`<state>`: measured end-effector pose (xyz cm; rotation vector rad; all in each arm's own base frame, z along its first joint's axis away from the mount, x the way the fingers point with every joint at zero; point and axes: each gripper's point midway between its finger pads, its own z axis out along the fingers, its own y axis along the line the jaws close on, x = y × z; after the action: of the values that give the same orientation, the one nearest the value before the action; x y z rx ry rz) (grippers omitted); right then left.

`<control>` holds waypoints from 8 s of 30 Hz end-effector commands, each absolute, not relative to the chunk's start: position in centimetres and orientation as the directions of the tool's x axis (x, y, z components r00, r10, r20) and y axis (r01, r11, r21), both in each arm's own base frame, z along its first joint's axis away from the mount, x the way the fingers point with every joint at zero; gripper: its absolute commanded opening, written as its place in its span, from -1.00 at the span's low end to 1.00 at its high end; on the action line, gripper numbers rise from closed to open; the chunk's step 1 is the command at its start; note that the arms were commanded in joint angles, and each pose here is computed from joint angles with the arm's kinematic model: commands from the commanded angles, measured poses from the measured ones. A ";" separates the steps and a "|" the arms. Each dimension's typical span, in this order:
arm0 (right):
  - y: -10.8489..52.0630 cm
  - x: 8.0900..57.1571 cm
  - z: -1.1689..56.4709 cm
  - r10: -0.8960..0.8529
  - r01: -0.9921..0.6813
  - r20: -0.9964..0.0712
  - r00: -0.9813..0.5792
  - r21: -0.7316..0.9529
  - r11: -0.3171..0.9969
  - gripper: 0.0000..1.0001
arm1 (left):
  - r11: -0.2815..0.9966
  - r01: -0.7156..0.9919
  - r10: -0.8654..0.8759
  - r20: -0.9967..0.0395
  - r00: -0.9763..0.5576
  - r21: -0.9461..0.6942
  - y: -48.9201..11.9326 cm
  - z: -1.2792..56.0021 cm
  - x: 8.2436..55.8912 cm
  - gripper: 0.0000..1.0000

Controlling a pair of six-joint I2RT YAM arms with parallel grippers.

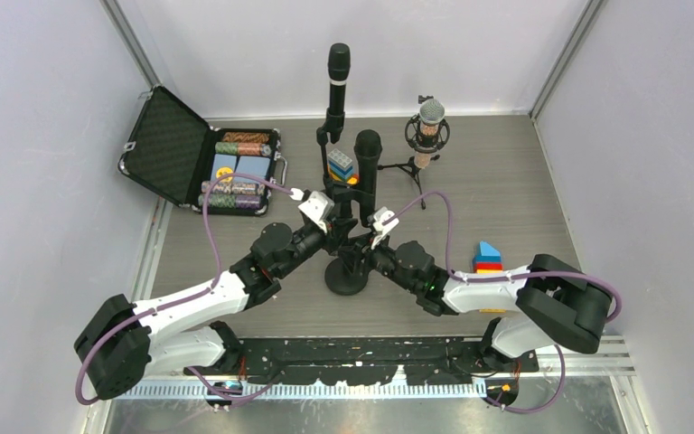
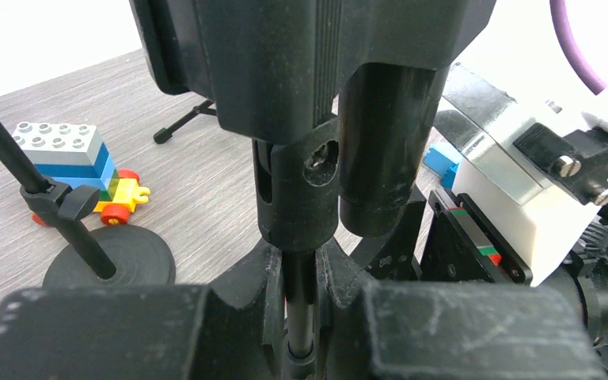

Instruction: Remove the microphone from the stand

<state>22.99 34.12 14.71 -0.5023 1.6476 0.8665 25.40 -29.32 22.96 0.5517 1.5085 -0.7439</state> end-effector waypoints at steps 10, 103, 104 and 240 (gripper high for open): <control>33.6 24.3 15.2 0.239 -0.706 -0.956 -0.168 0.286 0.648 -0.75 | 0.684 0.722 -0.131 -0.991 -0.019 -0.104 -28.6 24.4 25.7 -1.00; 35.4 22.7 14.7 0.274 -0.692 -0.916 -0.293 0.401 0.600 -0.61 | 0.729 0.667 -0.165 -0.985 -0.046 -0.154 -27.5 23.2 26.6 -1.00; 35.3 22.9 14.9 0.281 -0.685 -0.916 -0.286 0.401 0.608 -0.76 | 0.728 0.668 -0.165 -0.985 -0.048 -0.155 -27.5 23.1 26.6 -1.00; 26.8 23.8 28.7 0.225 -0.049 -0.958 -0.180 0.237 0.970 0.58 | 0.556 0.829 -0.202 -0.977 0.067 -0.058 -28.6 26.5 23.3 -1.00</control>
<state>24.26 28.22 32.02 0.1762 1.6634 0.3790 23.43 -28.26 27.43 0.6078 1.2669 -0.8510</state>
